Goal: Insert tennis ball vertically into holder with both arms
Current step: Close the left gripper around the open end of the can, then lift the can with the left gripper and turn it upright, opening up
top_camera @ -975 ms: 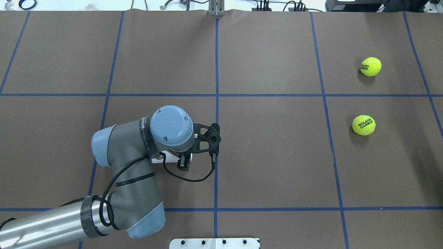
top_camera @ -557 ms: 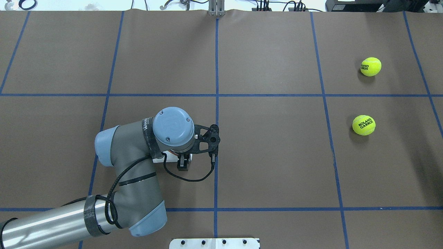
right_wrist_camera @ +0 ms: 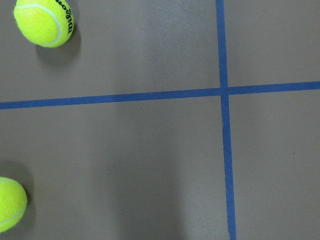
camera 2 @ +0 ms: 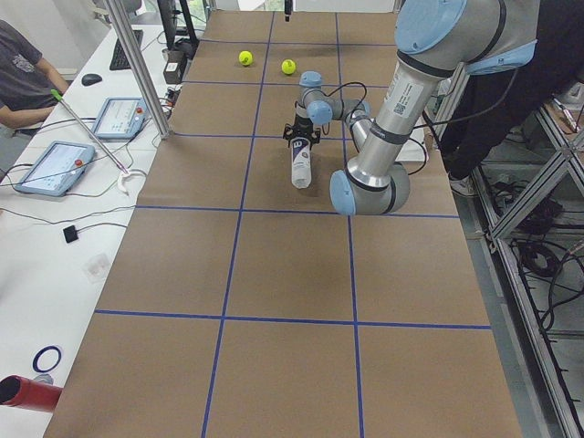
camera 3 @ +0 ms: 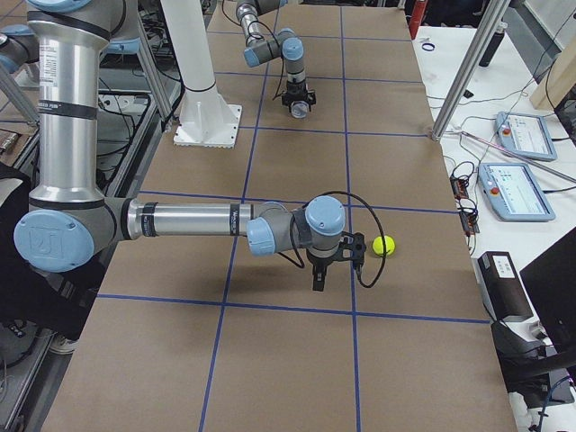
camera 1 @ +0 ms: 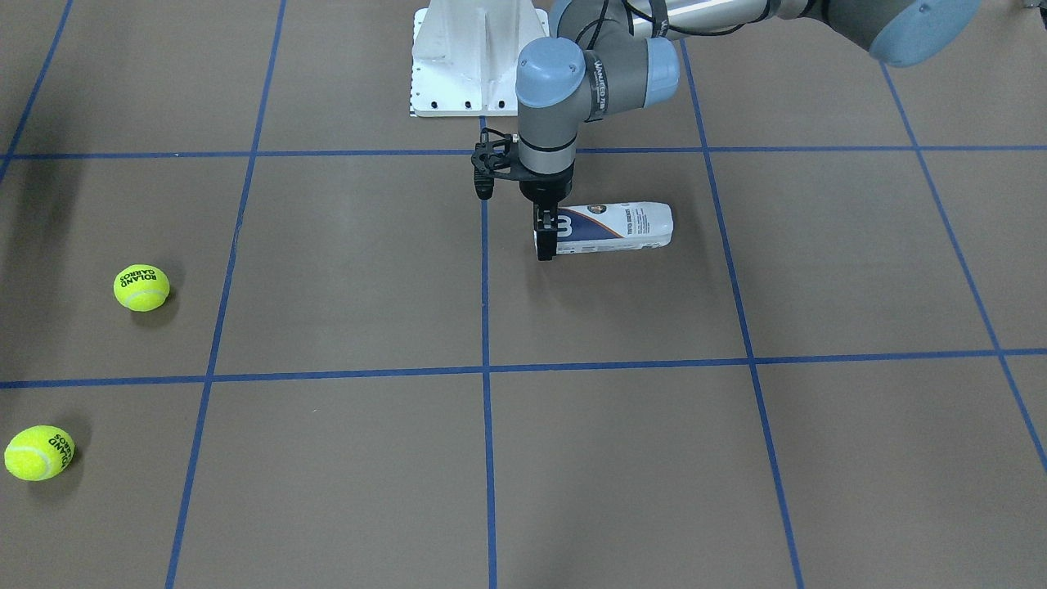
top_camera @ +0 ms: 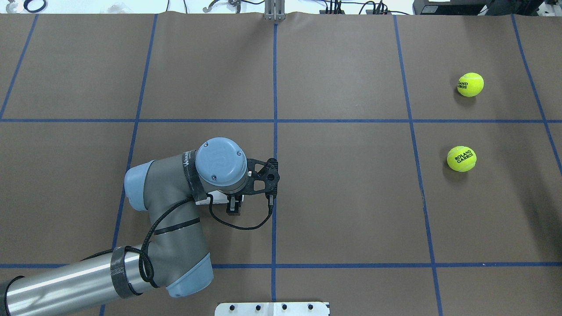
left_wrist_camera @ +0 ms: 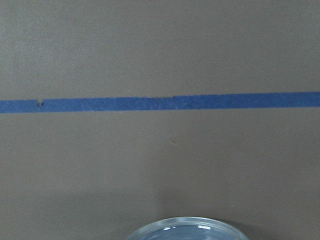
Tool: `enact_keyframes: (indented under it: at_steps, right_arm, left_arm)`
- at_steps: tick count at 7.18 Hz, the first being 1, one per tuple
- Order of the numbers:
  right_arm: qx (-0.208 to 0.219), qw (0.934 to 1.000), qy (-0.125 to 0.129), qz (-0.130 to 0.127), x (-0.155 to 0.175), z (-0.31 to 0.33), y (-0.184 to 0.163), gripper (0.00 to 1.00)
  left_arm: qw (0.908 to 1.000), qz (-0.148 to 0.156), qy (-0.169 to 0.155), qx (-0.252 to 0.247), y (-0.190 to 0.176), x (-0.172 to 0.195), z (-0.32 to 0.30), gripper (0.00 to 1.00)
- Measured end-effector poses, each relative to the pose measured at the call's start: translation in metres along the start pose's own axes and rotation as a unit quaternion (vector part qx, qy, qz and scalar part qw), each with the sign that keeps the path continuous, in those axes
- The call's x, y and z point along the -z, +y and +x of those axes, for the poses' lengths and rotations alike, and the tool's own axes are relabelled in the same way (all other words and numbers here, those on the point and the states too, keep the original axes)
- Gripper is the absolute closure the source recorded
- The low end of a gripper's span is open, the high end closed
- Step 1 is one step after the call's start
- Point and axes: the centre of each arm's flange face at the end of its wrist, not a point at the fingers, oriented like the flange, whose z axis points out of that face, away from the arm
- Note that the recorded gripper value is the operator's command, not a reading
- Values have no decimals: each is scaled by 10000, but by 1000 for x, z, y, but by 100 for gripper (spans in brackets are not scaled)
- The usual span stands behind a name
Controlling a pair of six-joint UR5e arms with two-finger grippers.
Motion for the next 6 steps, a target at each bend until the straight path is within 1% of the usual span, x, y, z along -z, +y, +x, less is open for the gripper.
enact_keyframes:
  at_steps: [2, 3, 4, 5, 6]
  right_arm:
    - [3, 10000, -3, 10, 1, -1, 0, 0]
    - [13, 10000, -6, 18, 2, -2, 0, 0]
    - [22, 10000, -9, 26, 2, -3, 0, 0]
    - [32, 10000, -11, 34, 3, -4, -1, 0]
    - [42, 10000, -16, 42, 4, -5, -2, 0]
  left_arm:
    - [10000, -17, -12, 2, 0, -2, -1, 21]
    - [10000, -5, -45, 0, 0, -2, -1, 21]
    - [9999, 115, -110, -12, -4, 3, -3, 21]
    - [9990, 369, -263, -2, -11, 18, -12, 21]
    - [9962, 713, -502, 89, -20, 44, -30, 21]
